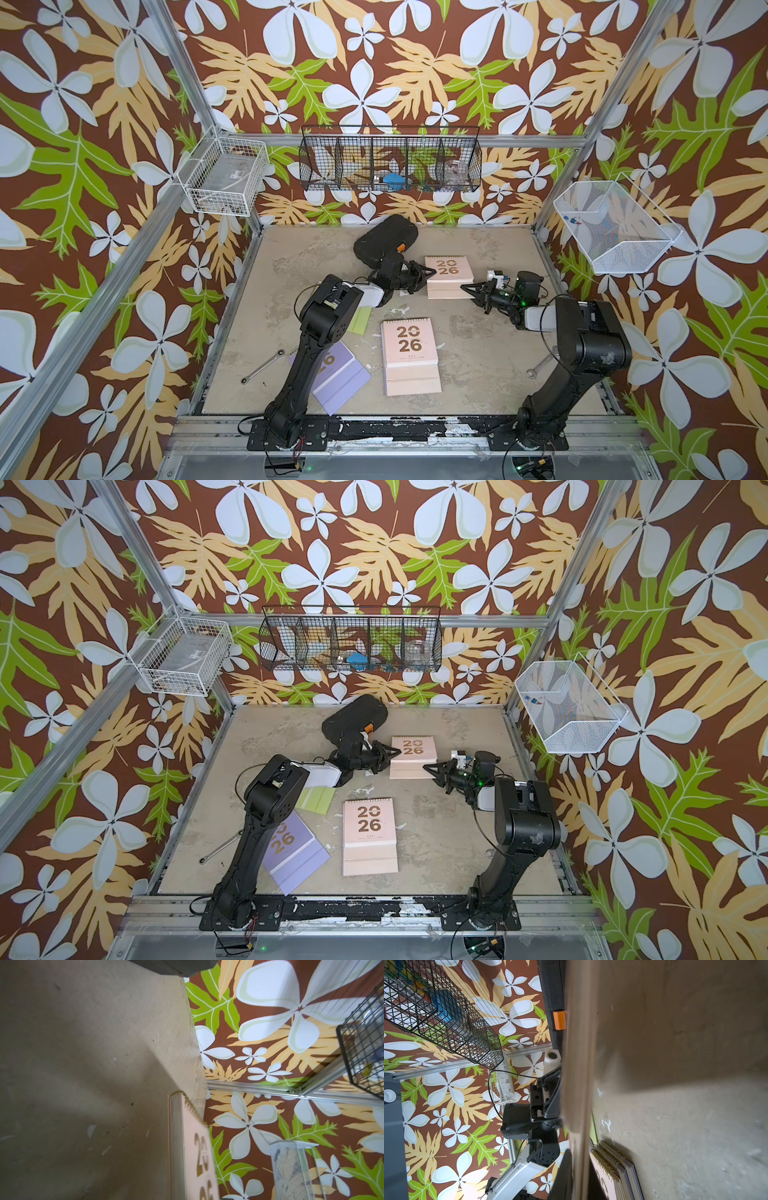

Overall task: Stack the calendars
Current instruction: Place the calendar at the calendar.

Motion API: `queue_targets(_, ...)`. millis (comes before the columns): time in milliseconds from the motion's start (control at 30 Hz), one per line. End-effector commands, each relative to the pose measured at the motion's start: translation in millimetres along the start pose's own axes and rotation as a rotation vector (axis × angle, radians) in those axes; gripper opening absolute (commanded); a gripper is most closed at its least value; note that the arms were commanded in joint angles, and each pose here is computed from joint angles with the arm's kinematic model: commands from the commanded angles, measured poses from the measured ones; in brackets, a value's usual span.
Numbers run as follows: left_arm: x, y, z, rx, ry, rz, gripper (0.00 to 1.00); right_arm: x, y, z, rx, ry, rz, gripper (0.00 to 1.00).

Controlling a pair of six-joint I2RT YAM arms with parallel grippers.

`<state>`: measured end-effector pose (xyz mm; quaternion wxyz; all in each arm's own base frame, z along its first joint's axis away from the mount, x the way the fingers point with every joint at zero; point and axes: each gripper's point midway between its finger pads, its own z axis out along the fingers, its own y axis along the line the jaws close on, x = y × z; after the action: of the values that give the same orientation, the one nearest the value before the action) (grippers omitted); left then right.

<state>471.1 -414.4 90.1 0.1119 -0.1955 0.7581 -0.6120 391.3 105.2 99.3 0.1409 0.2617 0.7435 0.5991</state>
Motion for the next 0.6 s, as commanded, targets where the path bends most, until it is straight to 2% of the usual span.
queue_targets(0,4,-22,-3,0.064,0.003,0.042,0.08,4,9,-1,-0.013,0.026,-0.083,0.16)
queue_targets(100,5,-27,-5,0.076,0.004,0.046,0.04,5,9,-3,-0.007,0.025,-0.091,0.25)
queue_targets(200,7,-35,-8,0.099,0.006,0.044,0.03,2,10,-9,-0.003,0.009,-0.107,0.49)
queue_targets(300,9,-40,-11,0.112,0.009,0.042,0.03,-4,13,-21,-0.002,-0.03,-0.125,0.66)
queue_targets(400,12,-47,-15,0.126,0.012,0.04,0.03,-15,9,-33,0.021,-0.071,-0.137,0.73)
queue_targets(567,17,-60,-22,0.146,0.025,0.041,0.04,-31,4,-35,0.029,-0.086,-0.151,0.73)
